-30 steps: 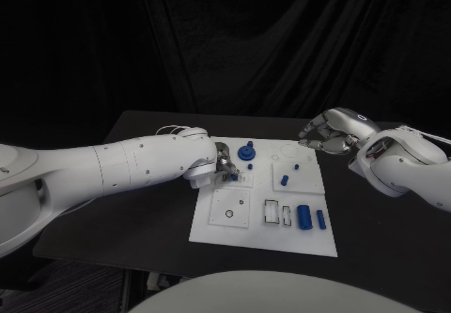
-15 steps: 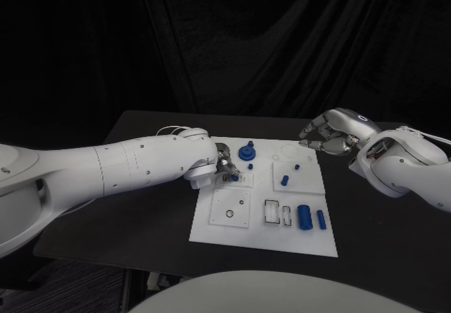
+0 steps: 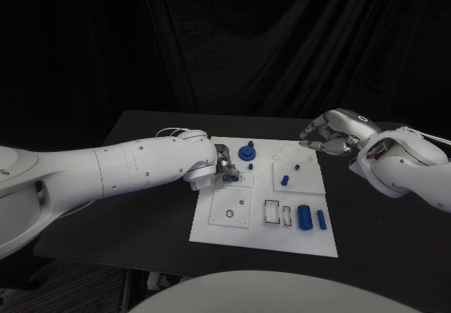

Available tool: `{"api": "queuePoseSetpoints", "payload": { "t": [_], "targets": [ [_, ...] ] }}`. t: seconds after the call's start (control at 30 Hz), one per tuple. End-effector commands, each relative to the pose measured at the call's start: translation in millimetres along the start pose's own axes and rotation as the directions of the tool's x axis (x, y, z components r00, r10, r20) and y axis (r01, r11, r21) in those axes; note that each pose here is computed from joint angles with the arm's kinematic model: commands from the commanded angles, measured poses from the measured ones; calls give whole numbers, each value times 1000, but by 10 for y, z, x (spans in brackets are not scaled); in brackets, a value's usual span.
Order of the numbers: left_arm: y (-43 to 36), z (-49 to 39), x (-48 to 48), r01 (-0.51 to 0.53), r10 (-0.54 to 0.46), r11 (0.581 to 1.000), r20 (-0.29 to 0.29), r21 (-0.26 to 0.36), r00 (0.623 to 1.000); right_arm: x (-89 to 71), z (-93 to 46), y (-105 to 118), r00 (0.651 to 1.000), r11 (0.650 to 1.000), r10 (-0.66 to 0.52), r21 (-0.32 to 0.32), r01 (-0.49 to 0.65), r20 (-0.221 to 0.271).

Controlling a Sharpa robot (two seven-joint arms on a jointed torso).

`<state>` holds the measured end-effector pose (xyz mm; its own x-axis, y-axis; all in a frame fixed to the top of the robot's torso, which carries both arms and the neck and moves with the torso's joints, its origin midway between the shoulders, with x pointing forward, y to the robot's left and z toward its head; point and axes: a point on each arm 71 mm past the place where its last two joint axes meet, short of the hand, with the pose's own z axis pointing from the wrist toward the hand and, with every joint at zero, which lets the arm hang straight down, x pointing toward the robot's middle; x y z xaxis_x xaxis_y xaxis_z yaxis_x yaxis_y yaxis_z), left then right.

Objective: Assemble the parts on the task board

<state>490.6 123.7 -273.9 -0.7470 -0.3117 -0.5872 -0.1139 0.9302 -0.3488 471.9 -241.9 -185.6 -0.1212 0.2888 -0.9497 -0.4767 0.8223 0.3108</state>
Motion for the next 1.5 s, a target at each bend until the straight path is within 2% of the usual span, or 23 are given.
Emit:
{"api": "queuePoseSetpoints", "payload": {
  "t": [0.03,0.4,0.73,1.0,1.2,1.5],
  "targets": [
    [47,23,74,-6,5,1000,-24,-14,1000,14,-2,-13,1000,1000,-1,17,1,-6],
    [33,37,123,-13,13,1000,-42,-9,999,21,-1,-12,1000,1000,0,18,0,-10],
    [67,51,147,-27,25,999,-68,-18,997,23,-6,-18,1000,1000,0,23,0,-14],
    [99,53,137,-24,23,999,-66,-26,998,24,-9,-22,1000,1000,0,26,0,-16],
    [133,39,121,-10,9,1000,-47,-29,999,21,-16,-27,1000,1000,0,28,0,-15],
    [185,-86,79,-27,26,1000,59,8,998,11,-27,-36,1000,1000,0,27,1,-8]
  ]
}}
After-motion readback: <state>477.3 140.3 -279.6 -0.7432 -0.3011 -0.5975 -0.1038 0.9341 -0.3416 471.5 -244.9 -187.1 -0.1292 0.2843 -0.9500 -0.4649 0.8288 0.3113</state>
